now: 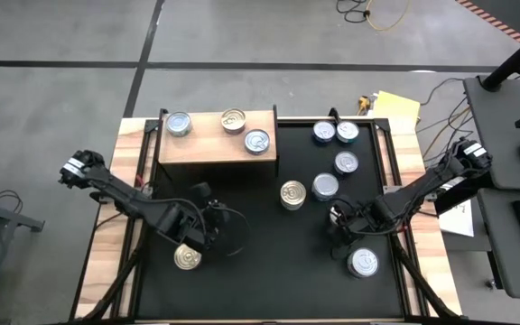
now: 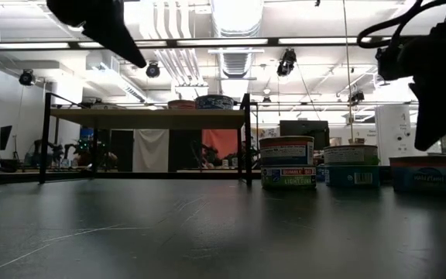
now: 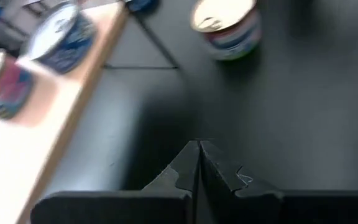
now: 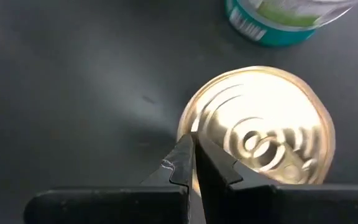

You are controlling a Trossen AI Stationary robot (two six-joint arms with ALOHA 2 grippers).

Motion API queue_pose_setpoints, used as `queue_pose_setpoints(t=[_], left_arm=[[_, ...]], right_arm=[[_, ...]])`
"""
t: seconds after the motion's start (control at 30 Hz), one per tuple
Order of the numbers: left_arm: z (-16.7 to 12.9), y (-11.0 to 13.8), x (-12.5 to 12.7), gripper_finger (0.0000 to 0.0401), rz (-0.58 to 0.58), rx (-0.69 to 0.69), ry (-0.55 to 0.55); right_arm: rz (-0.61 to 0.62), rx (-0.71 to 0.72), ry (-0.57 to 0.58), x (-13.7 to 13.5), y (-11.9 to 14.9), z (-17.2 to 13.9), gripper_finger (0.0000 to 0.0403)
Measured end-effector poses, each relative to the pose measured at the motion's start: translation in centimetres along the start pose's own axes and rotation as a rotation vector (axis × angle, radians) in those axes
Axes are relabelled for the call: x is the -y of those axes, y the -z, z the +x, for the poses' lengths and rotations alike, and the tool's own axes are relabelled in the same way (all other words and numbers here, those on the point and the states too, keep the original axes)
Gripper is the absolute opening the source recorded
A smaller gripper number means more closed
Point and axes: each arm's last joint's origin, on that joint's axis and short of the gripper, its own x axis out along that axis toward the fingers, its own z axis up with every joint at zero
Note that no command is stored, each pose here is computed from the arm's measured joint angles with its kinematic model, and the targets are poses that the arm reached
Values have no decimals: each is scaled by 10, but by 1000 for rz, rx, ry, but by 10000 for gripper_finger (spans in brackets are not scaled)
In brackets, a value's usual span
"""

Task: Stack canned seafood by type on shelf
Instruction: Stack the blue/pink tuna can on top of the other blue/pink tuna can on the shelf

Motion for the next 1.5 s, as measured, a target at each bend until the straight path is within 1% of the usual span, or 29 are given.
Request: queue_pose_setpoints(t=[0.13,0.3,0.37,0.5,0.63,0.87,0.93,1.0,1.1,1.2,1.3,1.37,1.43,1.5], left_arm=[[-3,-5,9,0,-34,54,63],[-5,-11,21,0,-93,119,113],[-4,-13,27,0,-117,142,130],[4,-18,41,0,-165,185,157],[15,-18,57,0,-188,207,170],[38,-17,85,0,-218,250,195],[44,-17,94,0,-224,274,216],[49,-18,101,0,-234,293,233],[53,-25,111,0,-263,318,247],[56,-36,124,0,-284,336,256],[64,-50,141,0,-240,353,247],[71,-60,154,0,-197,371,224],[80,-70,165,0,-175,382,195],[93,-75,171,0,-145,346,167]], right_arm=[[-38,28,63,2,1,6,9],[-111,32,117,-4,4,21,9],[-146,29,119,-9,5,28,9],[-208,21,86,-23,4,36,9],[-280,27,15,-39,2,37,9],[-440,95,-200,-66,1,29,9],[-490,119,-237,-71,1,26,9],[-535,134,-250,-76,1,21,9],[-583,130,-228,-74,2,12,9],[-605,116,-197,-68,2,2,9],[-617,95,-158,-59,3,-6,9],[-602,87,-132,-51,4,-10,9],[-581,86,-130,-46,4,-14,9],[-568,80,-123,-42,5,-15,9]])
